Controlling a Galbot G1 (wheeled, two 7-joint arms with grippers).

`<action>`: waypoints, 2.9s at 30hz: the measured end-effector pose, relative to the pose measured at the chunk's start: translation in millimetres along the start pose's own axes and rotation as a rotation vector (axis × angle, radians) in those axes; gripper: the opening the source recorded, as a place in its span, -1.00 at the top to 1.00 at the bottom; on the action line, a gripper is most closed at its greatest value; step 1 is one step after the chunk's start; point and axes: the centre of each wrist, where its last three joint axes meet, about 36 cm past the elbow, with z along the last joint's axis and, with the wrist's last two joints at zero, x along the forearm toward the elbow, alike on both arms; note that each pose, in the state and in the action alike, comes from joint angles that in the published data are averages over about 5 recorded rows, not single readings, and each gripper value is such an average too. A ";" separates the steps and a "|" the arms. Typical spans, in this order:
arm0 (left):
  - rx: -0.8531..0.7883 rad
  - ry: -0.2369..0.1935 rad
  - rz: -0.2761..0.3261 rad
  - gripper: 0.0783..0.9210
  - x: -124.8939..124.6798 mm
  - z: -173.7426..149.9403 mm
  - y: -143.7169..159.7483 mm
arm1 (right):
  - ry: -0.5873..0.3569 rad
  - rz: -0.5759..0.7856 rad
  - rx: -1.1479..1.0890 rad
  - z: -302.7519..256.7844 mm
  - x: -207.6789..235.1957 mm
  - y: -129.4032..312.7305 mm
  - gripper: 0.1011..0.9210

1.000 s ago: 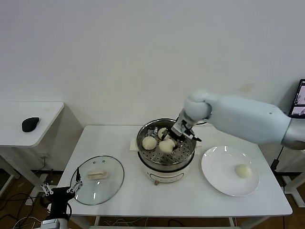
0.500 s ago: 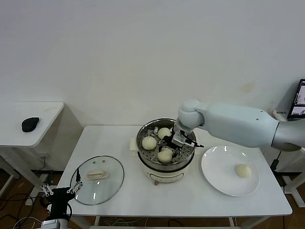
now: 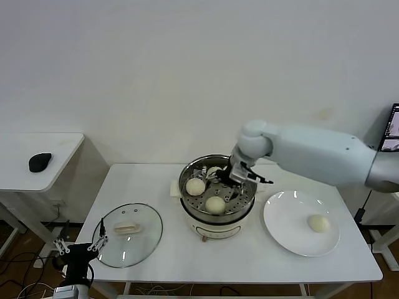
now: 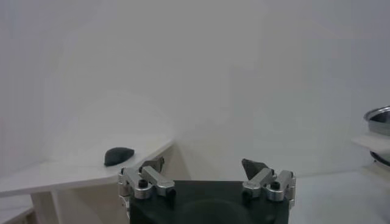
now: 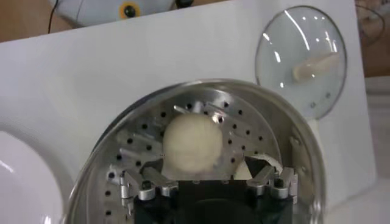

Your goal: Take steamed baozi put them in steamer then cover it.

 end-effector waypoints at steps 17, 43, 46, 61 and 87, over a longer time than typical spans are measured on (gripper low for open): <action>-0.008 -0.004 0.018 -0.77 -1.2 8.7 0.6 | 0.215 0.065 -0.685 37.6 65.0 148.8 -0.76; -0.025 0.013 0.036 -0.77 5.8 14.3 -1.8 | 0.346 -0.057 -1.029 72.2 -21.1 335.3 -0.76; -0.027 0.015 0.036 -0.77 5.8 15.1 -1.5 | 0.342 -0.070 -1.042 73.7 -33.4 342.4 -0.76; -0.024 0.018 0.032 -0.77 4.0 17.0 -2.3 | 0.332 -0.093 -1.081 78.4 -76.4 351.2 -0.74; -0.025 0.016 0.032 -0.77 2.2 17.8 -2.4 | 0.350 -0.077 -1.101 83.0 -51.8 339.0 -0.10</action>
